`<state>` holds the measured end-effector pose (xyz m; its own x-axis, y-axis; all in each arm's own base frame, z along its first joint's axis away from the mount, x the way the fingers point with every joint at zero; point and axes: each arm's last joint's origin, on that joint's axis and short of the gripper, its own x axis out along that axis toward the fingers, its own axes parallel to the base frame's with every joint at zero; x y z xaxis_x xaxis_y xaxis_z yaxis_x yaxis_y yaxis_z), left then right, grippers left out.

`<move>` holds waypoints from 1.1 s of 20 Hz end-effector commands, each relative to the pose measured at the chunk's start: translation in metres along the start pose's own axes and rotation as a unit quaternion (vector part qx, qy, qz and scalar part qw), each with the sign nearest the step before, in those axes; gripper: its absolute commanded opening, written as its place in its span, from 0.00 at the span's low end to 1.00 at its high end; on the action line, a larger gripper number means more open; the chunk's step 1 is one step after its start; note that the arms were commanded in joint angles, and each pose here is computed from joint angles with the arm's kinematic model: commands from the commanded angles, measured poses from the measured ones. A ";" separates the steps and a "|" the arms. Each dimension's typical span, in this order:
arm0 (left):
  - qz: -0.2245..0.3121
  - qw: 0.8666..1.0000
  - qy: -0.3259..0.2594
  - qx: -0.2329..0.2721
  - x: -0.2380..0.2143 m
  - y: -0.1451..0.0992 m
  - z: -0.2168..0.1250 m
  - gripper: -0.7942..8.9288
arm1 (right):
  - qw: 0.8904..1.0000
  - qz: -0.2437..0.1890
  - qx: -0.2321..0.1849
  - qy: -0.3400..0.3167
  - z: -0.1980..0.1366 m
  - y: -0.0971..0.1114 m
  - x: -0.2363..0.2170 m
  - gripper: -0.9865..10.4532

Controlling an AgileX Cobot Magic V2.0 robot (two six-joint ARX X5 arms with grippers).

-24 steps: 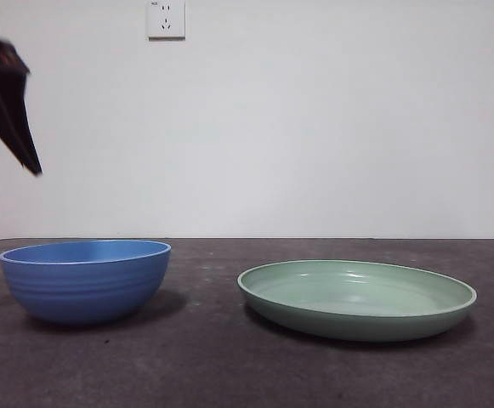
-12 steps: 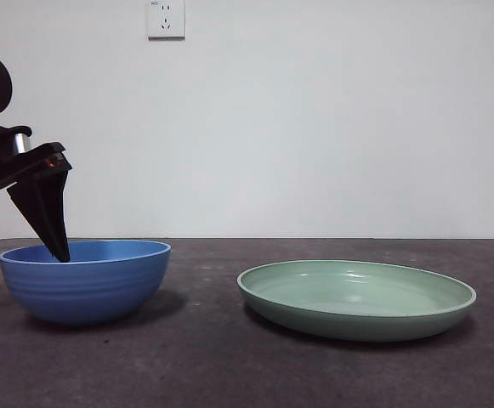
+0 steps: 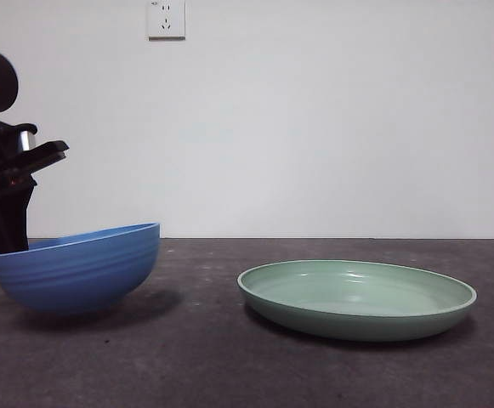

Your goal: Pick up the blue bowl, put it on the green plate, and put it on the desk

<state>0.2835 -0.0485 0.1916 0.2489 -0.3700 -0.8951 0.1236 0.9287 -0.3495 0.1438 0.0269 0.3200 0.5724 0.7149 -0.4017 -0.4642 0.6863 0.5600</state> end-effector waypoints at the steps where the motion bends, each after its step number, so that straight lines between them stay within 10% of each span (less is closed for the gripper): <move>1: 0.028 0.999 -0.014 0.033 -0.013 -0.018 0.018 0.10 | 1.000 0.003 -0.010 -0.005 0.004 0.003 -0.002 0.58; 10: -0.009 0.988 -0.069 0.139 -0.061 -0.136 0.056 0.10 | 0.999 -0.033 -0.018 0.019 -0.009 0.009 -0.013 0.58; 22: -0.018 0.965 0.035 0.261 0.054 -0.239 0.062 0.10 | 0.995 -0.094 -0.043 0.000 -0.032 0.025 -0.039 0.58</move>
<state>0.3246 -0.2857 0.2398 0.1534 -0.3676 -0.9173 0.5794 0.7854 -0.2179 0.0884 0.0200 0.3203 0.6437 0.5733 -0.5070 -0.3877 0.8154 0.4298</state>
